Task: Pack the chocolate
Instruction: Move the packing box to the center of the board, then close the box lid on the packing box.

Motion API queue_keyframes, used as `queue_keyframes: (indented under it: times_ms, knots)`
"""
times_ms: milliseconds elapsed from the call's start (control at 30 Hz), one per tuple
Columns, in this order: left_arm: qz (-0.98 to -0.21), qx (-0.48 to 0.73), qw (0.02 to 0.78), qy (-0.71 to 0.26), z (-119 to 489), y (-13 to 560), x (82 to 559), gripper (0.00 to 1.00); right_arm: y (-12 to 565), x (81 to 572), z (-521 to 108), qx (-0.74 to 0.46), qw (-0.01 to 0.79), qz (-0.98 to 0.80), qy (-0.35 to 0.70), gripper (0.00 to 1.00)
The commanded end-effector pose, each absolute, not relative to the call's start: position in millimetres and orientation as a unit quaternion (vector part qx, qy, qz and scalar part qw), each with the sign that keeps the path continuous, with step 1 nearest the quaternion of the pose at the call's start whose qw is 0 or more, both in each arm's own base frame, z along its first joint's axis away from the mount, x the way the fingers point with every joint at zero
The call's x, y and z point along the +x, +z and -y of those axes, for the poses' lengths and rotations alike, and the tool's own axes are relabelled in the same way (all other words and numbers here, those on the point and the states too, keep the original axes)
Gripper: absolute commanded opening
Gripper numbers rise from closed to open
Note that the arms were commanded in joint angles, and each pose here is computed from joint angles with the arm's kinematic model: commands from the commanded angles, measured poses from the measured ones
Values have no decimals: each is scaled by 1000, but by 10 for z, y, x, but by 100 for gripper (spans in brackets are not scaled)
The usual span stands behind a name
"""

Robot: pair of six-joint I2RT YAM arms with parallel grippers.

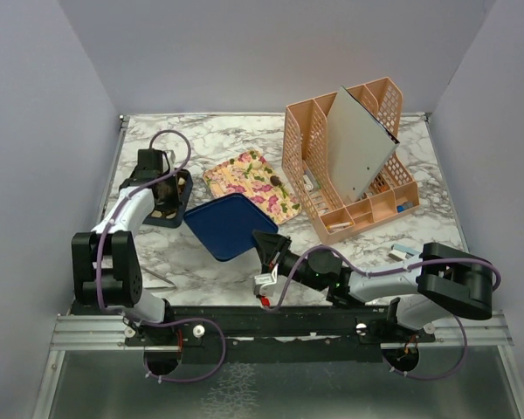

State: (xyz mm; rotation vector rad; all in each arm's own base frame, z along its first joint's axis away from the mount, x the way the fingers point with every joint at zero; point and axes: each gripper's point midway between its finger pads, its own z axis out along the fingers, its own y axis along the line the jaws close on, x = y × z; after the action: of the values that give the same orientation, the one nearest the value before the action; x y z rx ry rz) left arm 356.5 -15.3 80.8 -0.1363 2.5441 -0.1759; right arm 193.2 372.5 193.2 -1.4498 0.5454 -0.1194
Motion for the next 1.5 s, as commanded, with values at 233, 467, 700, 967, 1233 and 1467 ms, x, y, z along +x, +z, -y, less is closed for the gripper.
queue_keyframes:
  times_ms: [233, 467, 700, 967, 1233, 1467]
  knots:
    - [-921, -92, 371, -75, 145, 1552, 3683, 44, 2391, 2053, -3800, -522, 764, -374, 59, 9]
    - [-854, -138, 501, -17, -154, 2729, 3924, 94, 2528, 2256, -3960, -417, 741, -508, 140, 10]
    - [-790, -182, 586, -10, -282, 3580, 3821, 99, 2730, 2214, -4309, -355, 724, -531, 259, 10]
    - [-763, -157, 625, -53, -127, 4013, 3607, 99, 2919, 2354, -4753, -277, 676, -566, 381, 10]
    - [-760, -152, 631, -43, -151, 3925, 3490, 99, 2956, 2772, -5062, -116, 557, -604, 559, 10]
    - [-804, -145, 575, -51, -84, 3420, 3700, 98, 2750, 3192, -5573, -31, 453, -634, 627, 9]
